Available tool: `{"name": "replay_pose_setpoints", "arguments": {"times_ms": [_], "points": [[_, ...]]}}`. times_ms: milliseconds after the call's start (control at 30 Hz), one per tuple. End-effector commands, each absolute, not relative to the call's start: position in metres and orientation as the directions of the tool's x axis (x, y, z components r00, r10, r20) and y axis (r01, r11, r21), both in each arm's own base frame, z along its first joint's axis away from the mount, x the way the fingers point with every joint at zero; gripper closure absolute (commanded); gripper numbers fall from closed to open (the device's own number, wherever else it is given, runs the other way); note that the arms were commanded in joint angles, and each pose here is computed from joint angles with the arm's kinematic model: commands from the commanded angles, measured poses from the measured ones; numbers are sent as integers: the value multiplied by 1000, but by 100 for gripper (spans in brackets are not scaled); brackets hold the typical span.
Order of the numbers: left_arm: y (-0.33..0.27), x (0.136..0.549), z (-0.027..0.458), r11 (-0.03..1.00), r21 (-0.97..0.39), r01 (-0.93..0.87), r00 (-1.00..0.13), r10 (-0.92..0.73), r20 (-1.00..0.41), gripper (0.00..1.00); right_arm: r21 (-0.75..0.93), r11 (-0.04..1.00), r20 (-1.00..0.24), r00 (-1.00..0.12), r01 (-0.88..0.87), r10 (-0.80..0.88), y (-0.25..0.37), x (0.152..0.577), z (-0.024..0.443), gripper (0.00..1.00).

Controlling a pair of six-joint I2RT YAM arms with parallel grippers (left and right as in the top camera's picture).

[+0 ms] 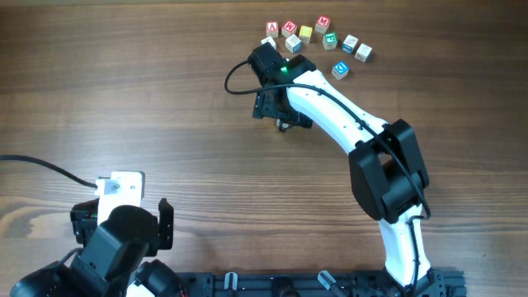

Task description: Form a tower

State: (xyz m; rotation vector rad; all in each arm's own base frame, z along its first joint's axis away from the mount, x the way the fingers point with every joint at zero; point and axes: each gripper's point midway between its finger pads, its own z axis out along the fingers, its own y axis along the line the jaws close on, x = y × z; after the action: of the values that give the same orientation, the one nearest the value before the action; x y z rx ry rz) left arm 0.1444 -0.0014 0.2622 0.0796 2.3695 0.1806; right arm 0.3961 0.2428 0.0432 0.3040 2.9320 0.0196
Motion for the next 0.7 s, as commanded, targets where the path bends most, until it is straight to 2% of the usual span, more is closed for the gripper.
{"name": "replay_pose_setpoints", "arguments": {"times_ms": [0, 167, 333, 467, 600, 667], "points": [[-2, 144, 262, 990, 142, -3, -719, 96, -689, 0, 37, 972, -215, -948, 233, 235, 237, 397, 48, 2], [-2, 144, 262, 990, 141, -4, -718, 96, -689, 0, 27, 972, -206, -950, 232, 233, 237, 397, 35, 4], [-2, 144, 262, 990, 142, -3, -718, 96, -689, 0, 29, 972, -204, -951, 232, 233, 238, 398, 32, 30], [-2, 144, 262, 990, 142, -4, -719, 96, -689, 0, 18, 973, -193, -954, 232, 231, 238, 397, 24, 34], [-2, 144, 262, 990, 141, -4, -718, 96, -689, 0, 19, 972, -194, -953, 233, 232, 238, 398, 23, 45], [-2, 144, 262, 990, 142, -3, -719, 96, -689, 0, 17, 972, -193, -954, 233, 232, 238, 397, 23, 46]]}}
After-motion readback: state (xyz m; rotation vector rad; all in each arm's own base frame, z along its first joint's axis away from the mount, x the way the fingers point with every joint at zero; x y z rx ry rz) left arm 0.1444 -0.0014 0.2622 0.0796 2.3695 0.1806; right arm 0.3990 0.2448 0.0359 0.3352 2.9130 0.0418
